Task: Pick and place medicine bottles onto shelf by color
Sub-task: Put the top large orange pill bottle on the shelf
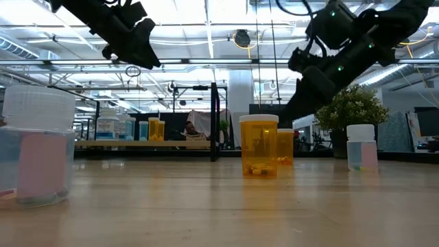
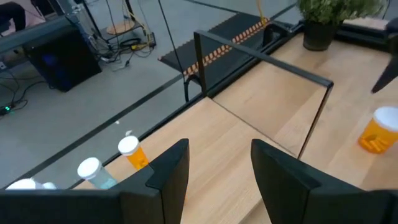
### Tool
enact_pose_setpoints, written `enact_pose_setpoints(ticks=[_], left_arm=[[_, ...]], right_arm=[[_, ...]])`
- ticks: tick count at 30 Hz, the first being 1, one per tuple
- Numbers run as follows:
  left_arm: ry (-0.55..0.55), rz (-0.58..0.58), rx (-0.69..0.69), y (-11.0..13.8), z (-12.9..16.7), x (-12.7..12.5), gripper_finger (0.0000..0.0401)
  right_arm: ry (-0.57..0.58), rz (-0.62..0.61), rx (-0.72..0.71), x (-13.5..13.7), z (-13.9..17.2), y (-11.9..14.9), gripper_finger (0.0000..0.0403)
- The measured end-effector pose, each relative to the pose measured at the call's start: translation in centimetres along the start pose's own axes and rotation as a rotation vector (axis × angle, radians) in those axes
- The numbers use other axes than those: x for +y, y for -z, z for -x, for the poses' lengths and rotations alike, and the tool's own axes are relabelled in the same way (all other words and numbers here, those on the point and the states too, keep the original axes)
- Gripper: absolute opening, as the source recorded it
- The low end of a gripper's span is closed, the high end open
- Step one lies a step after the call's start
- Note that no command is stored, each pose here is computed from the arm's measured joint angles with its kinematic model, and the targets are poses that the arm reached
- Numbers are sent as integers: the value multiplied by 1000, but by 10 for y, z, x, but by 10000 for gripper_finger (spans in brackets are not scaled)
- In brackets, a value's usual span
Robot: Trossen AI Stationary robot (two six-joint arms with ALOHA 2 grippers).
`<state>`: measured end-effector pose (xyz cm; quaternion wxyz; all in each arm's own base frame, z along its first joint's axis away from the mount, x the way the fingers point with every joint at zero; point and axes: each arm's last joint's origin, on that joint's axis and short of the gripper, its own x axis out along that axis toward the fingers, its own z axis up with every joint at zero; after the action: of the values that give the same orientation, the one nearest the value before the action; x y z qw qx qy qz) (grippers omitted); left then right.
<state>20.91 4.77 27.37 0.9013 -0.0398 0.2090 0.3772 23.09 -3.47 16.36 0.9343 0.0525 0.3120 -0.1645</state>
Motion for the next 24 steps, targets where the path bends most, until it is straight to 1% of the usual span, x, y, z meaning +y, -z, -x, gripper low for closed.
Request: enact_pose_setpoints(ticks=[2, 5, 7, 10, 19, 24], left_arm=[[11, 4, -7, -1, 0, 0, 175], [25, 4, -5, -1, 0, -1, 175], [26, 5, -6, -1, 0, -1, 175], [25, 5, -6, -1, 0, -1, 175], [39, 4, -7, -1, 0, -1, 175], [79, 6, -13, -3, 1, -3, 175]], right_arm=[[2, 0, 21, -3, -6, 3, 343], [-35, -8, 57, -6, -14, 8, 341], [-56, -13, 61, -7, -20, 9, 335], [-54, -15, 63, -7, -26, 12, 321], [-56, -30, 67, -7, -28, 13, 256], [-58, -32, 51, -7, -25, 10, 218]])
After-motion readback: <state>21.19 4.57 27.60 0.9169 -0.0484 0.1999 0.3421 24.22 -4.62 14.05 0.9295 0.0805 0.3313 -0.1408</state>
